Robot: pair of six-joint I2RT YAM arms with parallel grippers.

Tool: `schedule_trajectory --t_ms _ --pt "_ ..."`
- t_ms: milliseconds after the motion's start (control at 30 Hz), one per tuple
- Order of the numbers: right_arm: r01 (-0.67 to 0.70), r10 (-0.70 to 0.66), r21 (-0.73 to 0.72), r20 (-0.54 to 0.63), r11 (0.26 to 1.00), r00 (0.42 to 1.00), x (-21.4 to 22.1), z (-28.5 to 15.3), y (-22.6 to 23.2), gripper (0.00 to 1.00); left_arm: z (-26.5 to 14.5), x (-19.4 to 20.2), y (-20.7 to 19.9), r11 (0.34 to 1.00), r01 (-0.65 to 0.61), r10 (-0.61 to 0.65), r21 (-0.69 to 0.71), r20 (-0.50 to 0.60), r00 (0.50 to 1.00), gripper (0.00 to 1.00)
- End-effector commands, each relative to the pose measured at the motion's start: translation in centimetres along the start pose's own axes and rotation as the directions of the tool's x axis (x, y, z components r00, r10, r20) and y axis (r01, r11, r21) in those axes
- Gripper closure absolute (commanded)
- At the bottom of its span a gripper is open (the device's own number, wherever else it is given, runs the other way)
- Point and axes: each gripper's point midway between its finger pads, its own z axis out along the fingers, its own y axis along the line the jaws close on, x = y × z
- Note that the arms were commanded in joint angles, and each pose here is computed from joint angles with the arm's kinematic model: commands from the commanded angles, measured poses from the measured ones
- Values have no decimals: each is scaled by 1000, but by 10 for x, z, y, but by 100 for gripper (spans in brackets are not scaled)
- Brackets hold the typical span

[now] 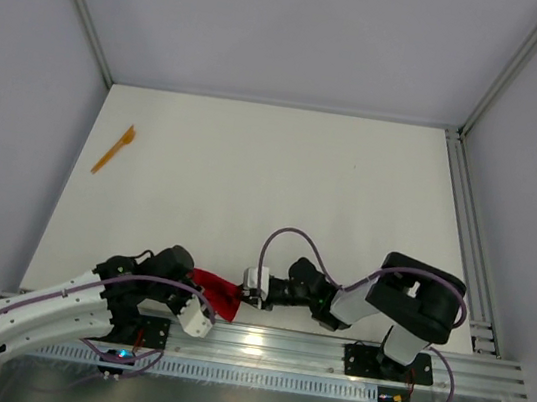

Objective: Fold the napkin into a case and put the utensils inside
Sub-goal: Smooth out the smaller rectangle-folded napkin.

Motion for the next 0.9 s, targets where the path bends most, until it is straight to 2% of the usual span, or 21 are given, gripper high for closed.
schedule_trajectory --t_ms 0,200,333,467,700,833,867 --pt "85 -81 -73 58 994 995 -27 0 16 75 0 -1 13 998 12 -12 -54 -2 1000 100" --pt "61 -60 -66 4 996 998 -20 1 20 85 0 -3 19 996 66 -66 -61 -1 998 100" --pt "61 -64 -85 -33 994 997 -15 2 24 86 0 -5 16 991 129 -129 -38 2 992 100" --pt "44 -49 -74 -71 996 996 -7 13 23 86 -1 -9 18 990 135 -135 -48 18 991 100" --pt "49 -51 -42 -43 998 998 -19 22 22 87 -1 -12 23 984 166 -165 -57 30 986 100" --pt "20 -21 -43 -21 999 1000 -19 1 32 83 -1 -8 16 990 139 -138 -39 16 990 100" --pt "20 -21 -22 -17 1000 1000 -20 -6 31 73 -2 -8 15 990 132 -131 -42 16 991 100"
